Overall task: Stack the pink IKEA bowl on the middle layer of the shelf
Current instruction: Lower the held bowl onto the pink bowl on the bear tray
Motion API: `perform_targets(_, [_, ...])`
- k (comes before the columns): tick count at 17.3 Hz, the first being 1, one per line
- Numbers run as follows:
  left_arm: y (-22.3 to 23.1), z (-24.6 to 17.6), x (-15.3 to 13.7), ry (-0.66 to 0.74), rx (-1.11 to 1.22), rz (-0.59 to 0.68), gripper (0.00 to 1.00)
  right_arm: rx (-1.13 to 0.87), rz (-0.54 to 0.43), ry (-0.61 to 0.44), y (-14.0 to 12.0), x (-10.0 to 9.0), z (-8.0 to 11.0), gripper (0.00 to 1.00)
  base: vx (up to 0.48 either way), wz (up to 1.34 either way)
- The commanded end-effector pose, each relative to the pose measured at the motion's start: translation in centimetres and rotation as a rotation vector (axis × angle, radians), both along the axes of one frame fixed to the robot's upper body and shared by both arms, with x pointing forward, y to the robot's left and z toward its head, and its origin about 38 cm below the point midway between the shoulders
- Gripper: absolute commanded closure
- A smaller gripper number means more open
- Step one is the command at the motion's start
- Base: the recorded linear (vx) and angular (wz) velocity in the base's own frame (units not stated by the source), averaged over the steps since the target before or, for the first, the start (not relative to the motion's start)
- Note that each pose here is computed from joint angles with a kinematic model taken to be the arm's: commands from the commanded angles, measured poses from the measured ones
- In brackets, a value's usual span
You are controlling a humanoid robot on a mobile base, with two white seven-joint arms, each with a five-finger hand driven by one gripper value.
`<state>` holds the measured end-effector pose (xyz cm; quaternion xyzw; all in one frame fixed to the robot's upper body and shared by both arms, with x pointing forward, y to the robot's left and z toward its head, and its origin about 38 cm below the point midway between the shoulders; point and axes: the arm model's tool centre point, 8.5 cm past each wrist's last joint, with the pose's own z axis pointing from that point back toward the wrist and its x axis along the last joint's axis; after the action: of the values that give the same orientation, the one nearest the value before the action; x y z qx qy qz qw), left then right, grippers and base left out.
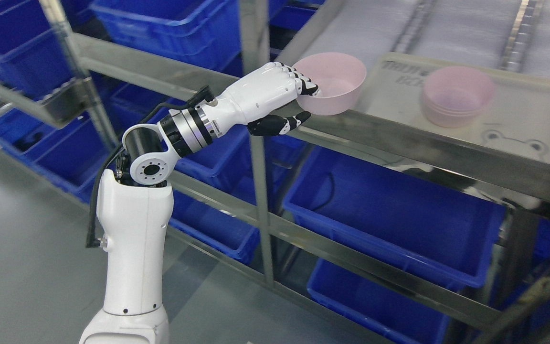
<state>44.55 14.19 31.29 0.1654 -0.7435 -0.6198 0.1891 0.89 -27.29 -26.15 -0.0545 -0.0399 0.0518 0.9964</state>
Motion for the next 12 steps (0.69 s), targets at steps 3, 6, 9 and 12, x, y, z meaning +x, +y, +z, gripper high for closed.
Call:
perform_targets(3, [0.7,6.4,1.3,-0.118,0.022,0.037,0.96,-0.017,0.000,0.004,-1.1,-0.8,0.1,0.00,0.062,-1.23])
perform_targets(6, [2.7,5.5,2.7,-0.060,0.146,0.186,0.96,-0.017,0.000,0.004,-1.1,-0.8,0.1,0.00,0.091,-0.82])
perform_targets(9, [2.4,3.7,3.0,0.007,0.252,0.179,0.96,-0.017,0.000,0.004,-1.1,-0.8,0.1,0.00,0.085,-0.27])
perform_targets(12, [-0.6,3.0,2.6,0.003,0.319,0.112,0.96,-0.017,0.000,0.004,-1.1,-0.8,0.1,0.00,0.055,-0.17])
